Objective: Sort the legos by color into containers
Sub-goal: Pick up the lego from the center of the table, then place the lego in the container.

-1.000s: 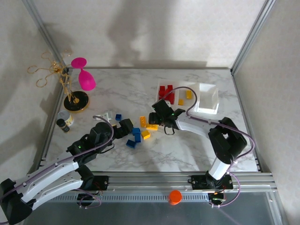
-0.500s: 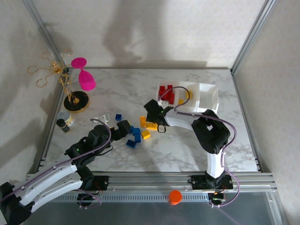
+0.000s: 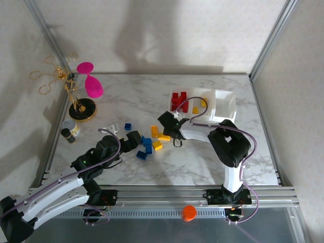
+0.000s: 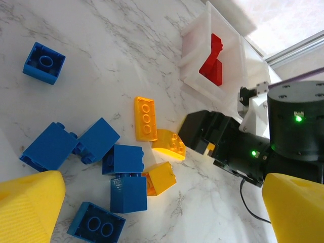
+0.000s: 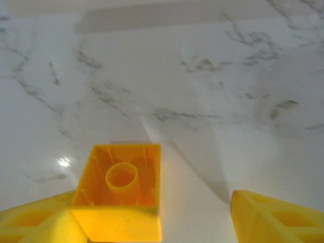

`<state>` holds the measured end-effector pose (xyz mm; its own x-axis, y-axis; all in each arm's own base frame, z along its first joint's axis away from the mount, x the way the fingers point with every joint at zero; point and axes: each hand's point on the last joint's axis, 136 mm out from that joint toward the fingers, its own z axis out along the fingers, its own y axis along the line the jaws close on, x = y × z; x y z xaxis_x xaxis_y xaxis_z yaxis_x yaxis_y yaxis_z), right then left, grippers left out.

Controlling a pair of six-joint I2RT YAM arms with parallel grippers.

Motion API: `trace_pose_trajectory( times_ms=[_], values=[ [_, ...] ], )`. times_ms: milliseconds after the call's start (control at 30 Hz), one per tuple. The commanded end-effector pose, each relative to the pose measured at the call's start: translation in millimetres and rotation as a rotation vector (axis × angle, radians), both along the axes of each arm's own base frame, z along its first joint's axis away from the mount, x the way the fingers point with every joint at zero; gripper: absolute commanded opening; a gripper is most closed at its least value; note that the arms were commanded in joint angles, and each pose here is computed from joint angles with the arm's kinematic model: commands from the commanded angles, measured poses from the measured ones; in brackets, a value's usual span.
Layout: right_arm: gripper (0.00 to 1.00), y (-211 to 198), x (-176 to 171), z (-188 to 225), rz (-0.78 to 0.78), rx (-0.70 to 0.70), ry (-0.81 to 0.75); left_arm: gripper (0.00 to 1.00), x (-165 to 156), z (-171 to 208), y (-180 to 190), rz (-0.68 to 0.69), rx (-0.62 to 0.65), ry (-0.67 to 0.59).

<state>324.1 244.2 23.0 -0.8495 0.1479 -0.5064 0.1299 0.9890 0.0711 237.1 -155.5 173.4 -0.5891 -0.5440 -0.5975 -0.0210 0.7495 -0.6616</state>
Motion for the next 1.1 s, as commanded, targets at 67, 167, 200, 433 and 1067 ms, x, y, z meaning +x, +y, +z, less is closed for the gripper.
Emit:
trace_pose_trajectory(
  times_ms=[67,167,200,433,1067],
  values=[
    [0.61,-9,-2,7,-0.004,-0.025,-0.028,1.0,-1,-7,0,0.006,-0.012,0.013],
    [0.57,-4,5,7,0.029,-0.004,-0.046,1.0,0,-5,-2,-0.001,-0.011,0.011],
    [0.55,-3,8,6,0.037,0.01,-0.048,1.0,0,-4,-1,0.0,-0.009,0.011],
    [0.42,-2,16,5,0.07,-0.011,-0.049,1.0,-1,-3,1,0.004,-0.002,0.009],
    [0.33,-91,64,124,-0.038,0.03,-0.237,1.0,14,9,-51,-0.144,-0.016,-0.005]
  ],
)
